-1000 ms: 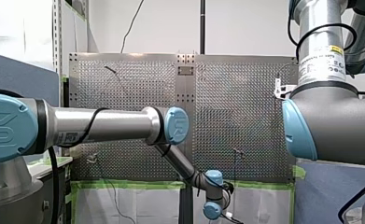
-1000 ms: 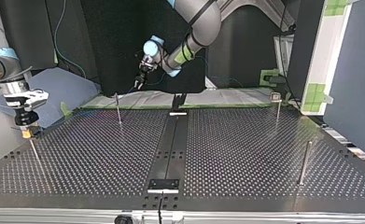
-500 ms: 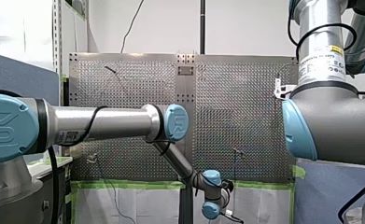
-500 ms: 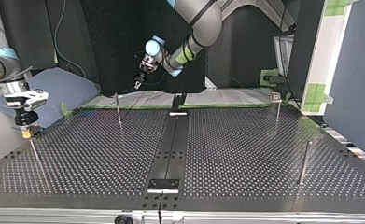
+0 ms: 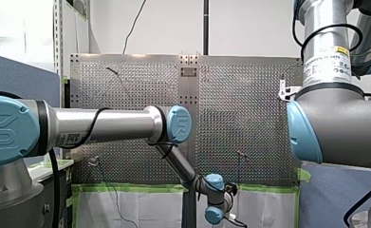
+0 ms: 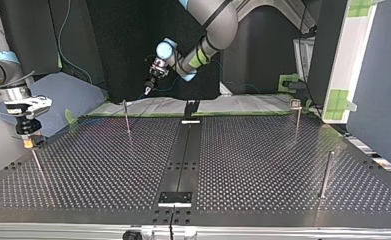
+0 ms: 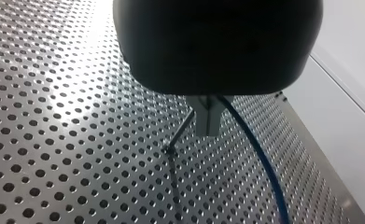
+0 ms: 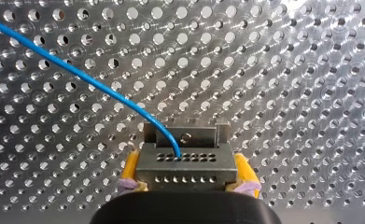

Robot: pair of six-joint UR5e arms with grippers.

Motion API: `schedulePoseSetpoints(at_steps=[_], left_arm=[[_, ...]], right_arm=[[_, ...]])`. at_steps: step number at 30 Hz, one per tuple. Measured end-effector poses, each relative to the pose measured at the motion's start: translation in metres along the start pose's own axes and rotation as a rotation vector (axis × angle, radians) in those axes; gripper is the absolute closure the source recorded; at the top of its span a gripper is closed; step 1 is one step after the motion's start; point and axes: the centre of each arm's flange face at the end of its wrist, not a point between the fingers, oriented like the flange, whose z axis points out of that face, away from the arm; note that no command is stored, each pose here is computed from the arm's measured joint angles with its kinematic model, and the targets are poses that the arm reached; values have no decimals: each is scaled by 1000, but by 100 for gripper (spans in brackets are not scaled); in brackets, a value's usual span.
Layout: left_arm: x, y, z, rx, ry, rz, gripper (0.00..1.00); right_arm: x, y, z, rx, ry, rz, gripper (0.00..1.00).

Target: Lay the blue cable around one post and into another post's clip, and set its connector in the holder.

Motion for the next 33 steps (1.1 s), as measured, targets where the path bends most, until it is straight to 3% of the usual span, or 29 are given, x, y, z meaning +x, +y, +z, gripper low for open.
schedulePoseSetpoints(at_steps=[5,14,23,33], left_arm=[[0,-6,3,28,0,-8,100],[-12,-29,12,34,-25,54,100],[-73,-50,32,4,-140,143,100],[-123,-71,36,-81,-246,244,100]], right_arm=[[0,0,0,0,0,0,100],[0,0,0,0,0,0,100],[0,0,0,0,0,0,100],[0,0,0,0,0,0,100]])
